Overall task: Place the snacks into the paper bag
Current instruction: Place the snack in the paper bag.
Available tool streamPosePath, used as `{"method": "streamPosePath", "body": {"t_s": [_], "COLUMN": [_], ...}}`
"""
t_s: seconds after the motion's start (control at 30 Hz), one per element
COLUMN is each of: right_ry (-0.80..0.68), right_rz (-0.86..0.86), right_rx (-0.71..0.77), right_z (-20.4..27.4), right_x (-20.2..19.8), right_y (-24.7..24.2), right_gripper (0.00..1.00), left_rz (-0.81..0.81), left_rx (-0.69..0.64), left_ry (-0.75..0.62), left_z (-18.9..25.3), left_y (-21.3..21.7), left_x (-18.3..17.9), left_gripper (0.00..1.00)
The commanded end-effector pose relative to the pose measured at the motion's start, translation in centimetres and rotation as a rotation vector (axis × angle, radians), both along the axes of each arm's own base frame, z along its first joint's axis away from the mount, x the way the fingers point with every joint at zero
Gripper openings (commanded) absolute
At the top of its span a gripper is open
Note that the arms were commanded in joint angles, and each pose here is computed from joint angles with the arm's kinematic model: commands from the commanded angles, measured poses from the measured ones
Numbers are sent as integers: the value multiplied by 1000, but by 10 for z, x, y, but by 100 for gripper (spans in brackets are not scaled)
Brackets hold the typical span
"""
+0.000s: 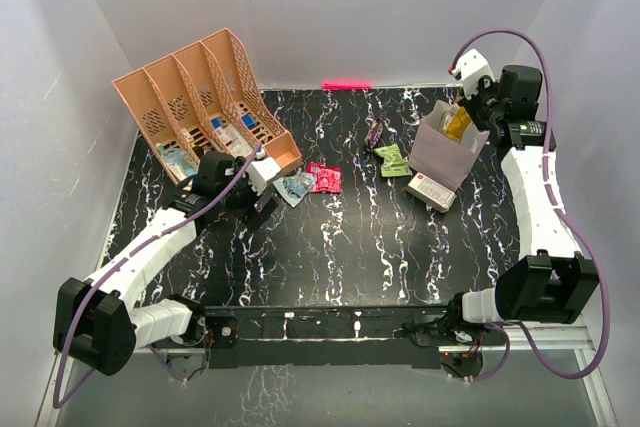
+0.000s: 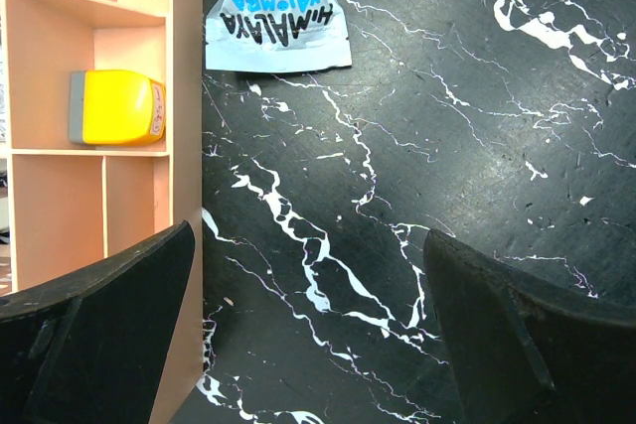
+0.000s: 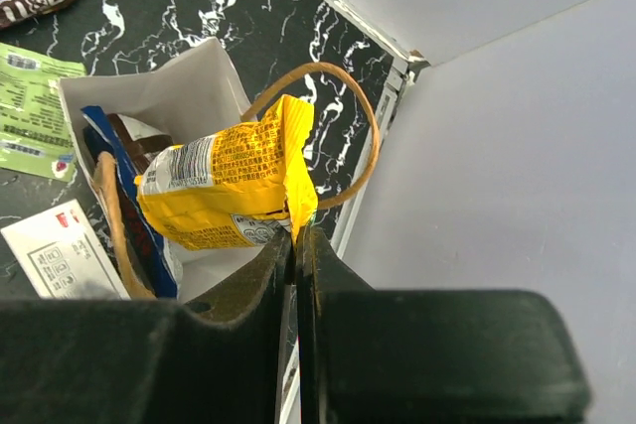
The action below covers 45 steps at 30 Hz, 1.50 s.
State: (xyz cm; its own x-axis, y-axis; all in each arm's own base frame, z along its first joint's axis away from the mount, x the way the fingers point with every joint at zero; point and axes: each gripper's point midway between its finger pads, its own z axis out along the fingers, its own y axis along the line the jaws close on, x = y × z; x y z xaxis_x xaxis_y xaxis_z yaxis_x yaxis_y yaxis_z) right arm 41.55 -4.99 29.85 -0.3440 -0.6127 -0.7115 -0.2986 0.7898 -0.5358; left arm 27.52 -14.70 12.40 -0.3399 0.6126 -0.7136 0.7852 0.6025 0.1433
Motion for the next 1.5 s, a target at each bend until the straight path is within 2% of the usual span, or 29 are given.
{"method": "streamPosePath", "body": {"t_s": [0.0, 0.33, 0.83, 1.37, 1.47], "right_ry": [-98, -110, -245, -288, -278], "right_rz": [53, 40, -8, -49, -25], "right_rx": [38, 9, -59, -157, -157], "right_z": [25, 16, 47, 29, 20], "right_x": [9, 20, 30, 31, 31], "right_y": [12, 16, 8, 6, 17], "right_gripper": [8, 8, 8, 8, 8], "left_rz": [-11, -15, -18, -17, -17], "left_rx": [-10, -15, -17, -15, -15], "left_ry": [-7, -4, 2, 5, 7], "left_z": [1, 1, 0, -2, -2], "left_y": [0, -1, -2, -1, -1], "left_x": [-1, -2, -2, -2, -2], "left_gripper": [98, 98, 98, 99, 98]}}
